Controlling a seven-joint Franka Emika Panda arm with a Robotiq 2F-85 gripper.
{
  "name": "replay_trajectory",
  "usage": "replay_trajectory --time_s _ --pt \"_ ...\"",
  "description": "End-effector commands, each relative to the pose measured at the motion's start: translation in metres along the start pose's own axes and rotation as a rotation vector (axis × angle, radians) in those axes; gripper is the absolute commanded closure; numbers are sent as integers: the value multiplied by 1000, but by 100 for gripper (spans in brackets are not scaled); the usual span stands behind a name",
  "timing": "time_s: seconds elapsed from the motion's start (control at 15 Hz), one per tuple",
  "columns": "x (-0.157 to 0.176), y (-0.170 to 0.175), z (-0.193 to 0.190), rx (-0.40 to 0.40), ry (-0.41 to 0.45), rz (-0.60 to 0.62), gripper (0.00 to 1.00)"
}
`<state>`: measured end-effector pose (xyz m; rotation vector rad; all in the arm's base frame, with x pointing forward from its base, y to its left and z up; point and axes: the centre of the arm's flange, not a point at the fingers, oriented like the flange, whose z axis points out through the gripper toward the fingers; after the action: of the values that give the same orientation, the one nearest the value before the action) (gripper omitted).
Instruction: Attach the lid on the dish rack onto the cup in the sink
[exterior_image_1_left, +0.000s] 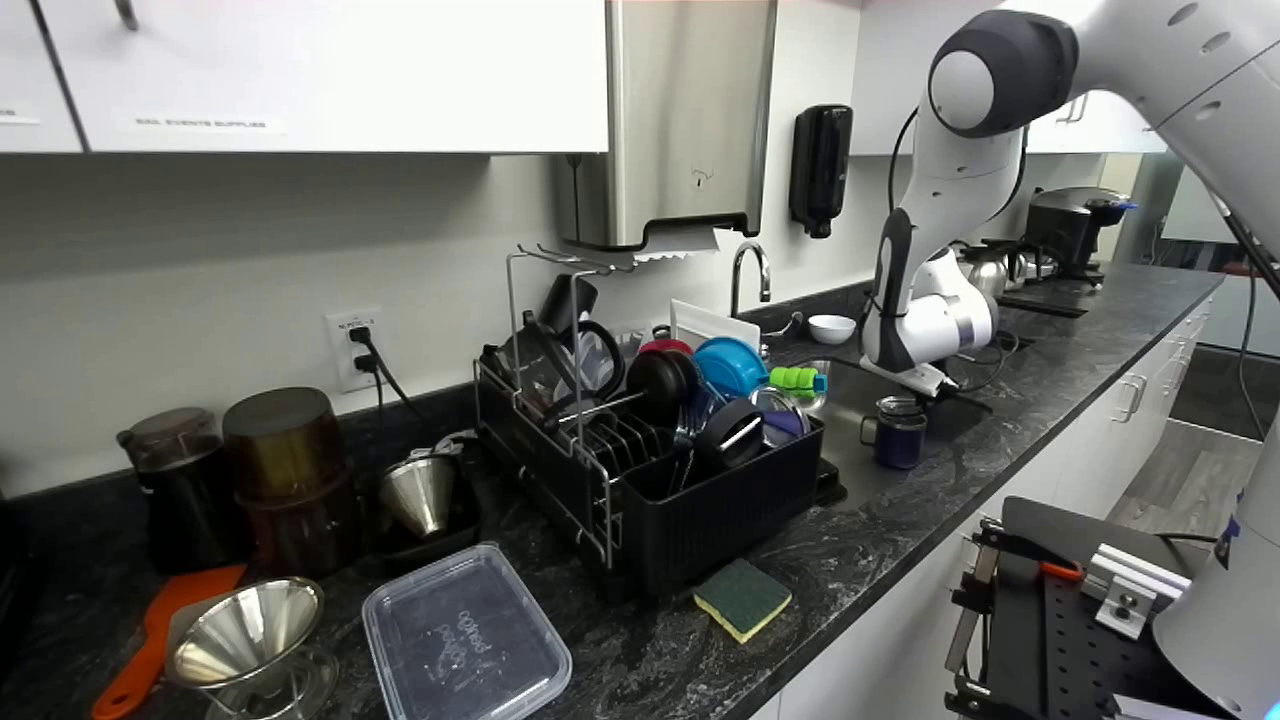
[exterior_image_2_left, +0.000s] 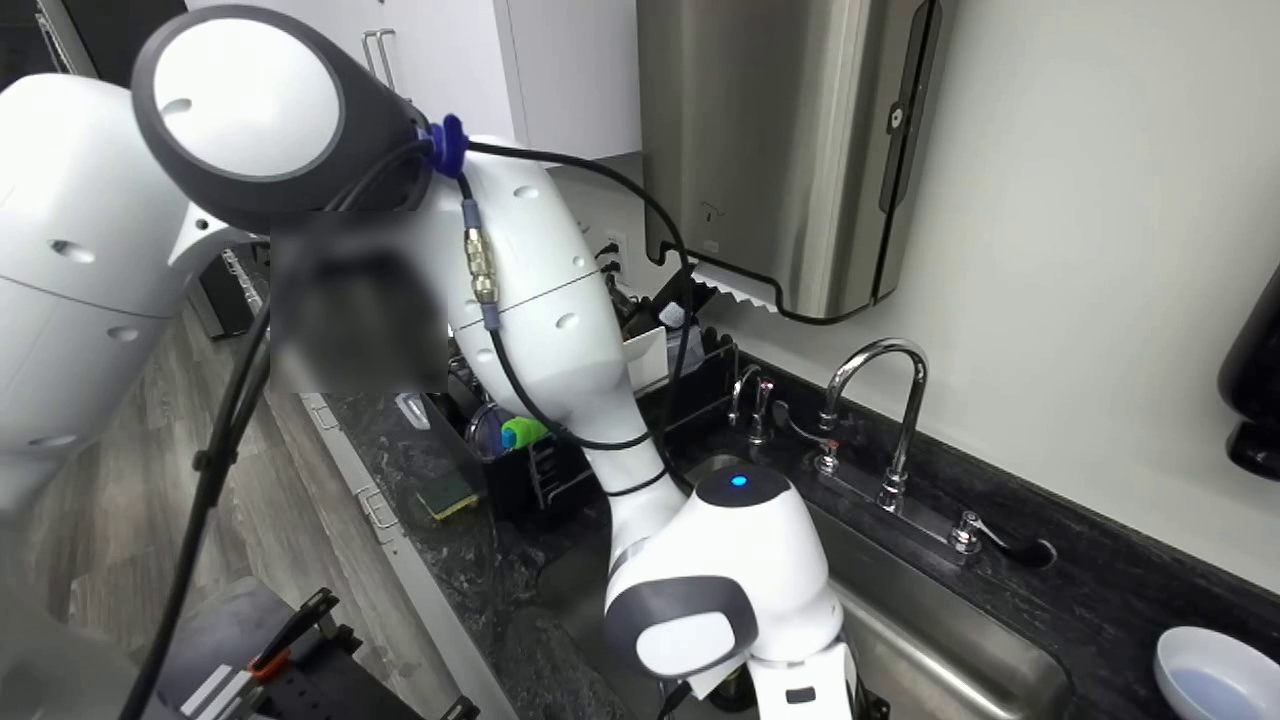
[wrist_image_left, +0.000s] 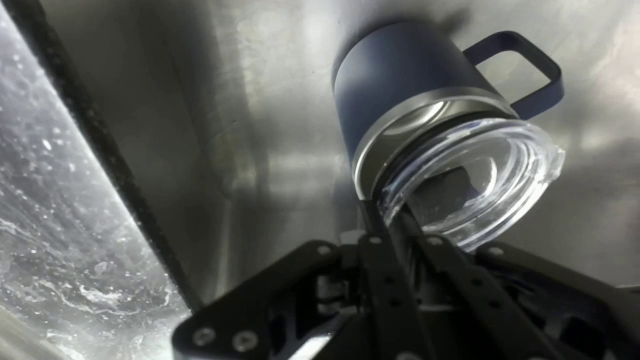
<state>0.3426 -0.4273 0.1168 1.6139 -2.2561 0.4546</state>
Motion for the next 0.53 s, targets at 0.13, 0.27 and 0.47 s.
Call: replay_trajectory --time_s 0.13,0.27,0.47 --pt "4 -5 12 8 14 1 98" --pt "5 -6 15 8 19 -2 98" --pt "3 -6 18 5 21 -8 98"
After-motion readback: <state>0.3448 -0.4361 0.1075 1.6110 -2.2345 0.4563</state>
